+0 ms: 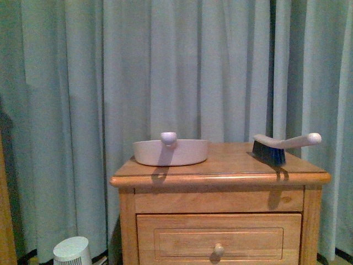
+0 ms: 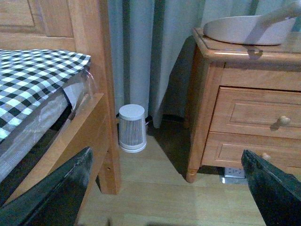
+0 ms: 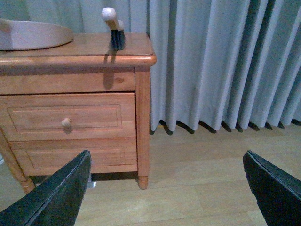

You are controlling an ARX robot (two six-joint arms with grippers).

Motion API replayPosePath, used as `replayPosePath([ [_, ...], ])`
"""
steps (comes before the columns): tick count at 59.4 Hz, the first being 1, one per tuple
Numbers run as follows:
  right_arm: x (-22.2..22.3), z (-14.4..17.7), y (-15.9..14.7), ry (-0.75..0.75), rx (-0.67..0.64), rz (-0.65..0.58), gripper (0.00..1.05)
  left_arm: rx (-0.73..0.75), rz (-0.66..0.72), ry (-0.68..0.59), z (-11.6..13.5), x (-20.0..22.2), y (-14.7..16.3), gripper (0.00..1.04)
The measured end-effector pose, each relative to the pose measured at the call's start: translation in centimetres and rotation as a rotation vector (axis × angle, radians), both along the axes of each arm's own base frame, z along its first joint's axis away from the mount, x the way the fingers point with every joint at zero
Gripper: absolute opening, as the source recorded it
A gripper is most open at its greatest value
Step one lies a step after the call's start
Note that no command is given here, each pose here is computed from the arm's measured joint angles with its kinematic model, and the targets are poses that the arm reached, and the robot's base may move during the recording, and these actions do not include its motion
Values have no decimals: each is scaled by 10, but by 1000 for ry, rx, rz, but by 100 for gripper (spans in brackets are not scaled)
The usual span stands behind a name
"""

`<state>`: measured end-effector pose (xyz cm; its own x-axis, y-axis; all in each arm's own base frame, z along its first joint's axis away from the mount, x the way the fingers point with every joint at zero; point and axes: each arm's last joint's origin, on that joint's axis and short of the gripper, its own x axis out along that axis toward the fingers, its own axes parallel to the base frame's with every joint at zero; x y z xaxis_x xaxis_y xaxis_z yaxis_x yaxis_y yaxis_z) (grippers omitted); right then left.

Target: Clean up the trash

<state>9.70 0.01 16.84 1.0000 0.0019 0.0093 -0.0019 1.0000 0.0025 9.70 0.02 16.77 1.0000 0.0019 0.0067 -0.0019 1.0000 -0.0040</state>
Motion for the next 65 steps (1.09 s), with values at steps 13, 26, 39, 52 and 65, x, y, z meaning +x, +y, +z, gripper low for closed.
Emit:
replayPosePath([
  [13,0,0,0,0,0,0,97,0,0,0,0,0,0,97],
  [26,0,0,0,0,0,0,97,0,0,0,0,0,0,97],
  [39,0,0,0,0,0,0,97,0,0,0,0,0,0,97],
  [52,0,0,0,0,0,0,97,0,0,0,0,0,0,97],
  [65,0,0,0,0,0,0,97,0,0,0,0,0,0,97],
])
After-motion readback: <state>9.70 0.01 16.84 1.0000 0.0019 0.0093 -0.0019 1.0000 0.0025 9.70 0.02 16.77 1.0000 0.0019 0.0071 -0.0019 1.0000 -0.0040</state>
